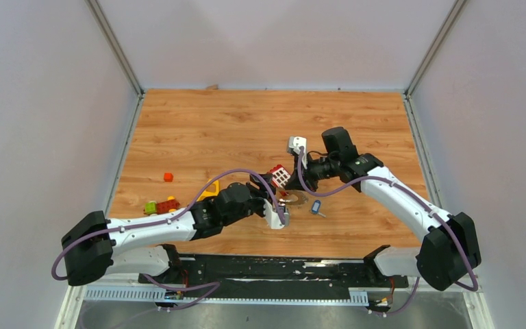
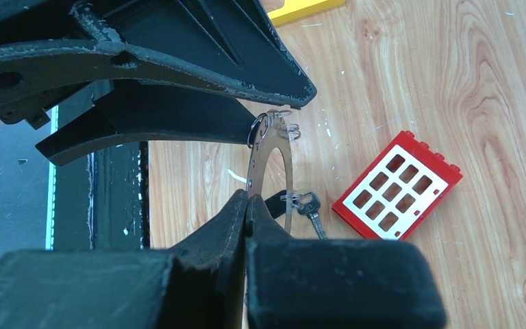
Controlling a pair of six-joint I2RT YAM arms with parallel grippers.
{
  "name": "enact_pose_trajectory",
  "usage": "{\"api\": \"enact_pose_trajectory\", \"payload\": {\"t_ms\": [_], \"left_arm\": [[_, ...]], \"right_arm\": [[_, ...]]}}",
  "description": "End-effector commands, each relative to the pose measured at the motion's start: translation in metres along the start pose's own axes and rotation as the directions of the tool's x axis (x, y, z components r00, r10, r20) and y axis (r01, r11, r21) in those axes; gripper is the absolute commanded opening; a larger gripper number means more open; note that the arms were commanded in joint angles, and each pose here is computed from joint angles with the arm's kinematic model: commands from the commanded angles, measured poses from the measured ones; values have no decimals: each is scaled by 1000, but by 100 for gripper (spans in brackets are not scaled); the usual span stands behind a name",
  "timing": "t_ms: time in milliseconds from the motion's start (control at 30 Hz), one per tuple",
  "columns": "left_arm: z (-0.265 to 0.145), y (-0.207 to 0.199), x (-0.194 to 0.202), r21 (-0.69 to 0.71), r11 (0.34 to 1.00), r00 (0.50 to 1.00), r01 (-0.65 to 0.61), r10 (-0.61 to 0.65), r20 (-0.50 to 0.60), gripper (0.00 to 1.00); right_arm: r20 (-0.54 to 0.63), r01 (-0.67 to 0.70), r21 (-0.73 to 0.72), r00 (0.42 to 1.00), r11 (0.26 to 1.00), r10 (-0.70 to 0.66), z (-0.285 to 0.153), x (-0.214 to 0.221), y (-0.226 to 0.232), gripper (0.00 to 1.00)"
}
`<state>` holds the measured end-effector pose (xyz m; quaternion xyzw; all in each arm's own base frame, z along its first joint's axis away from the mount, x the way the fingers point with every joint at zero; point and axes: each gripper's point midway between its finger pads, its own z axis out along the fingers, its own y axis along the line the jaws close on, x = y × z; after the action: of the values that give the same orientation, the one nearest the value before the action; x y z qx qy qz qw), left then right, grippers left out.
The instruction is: Put the keys on the keyring
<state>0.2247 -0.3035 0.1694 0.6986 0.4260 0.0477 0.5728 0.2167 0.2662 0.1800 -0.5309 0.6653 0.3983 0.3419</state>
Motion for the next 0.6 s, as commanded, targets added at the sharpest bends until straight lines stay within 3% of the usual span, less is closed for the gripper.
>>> {"api": "enact_pose_trajectory", "payload": {"t_ms": [0,367,567], "left_arm": [[-2,10,-11,-39,999,998,-26,27,48,67],[1,-3,-15,-4,1000,997,-23,23,77,69],[2,1,-11,-56,998,997,-22,26,72,61]], "right_arm": [[47,51,-15,998,999,-50,-3,-21,0,0],[47,52,-15,998,999,-52,-3,-21,0,0],[45,51,-15,998,999,-50,-3,-20,0,0]]}}
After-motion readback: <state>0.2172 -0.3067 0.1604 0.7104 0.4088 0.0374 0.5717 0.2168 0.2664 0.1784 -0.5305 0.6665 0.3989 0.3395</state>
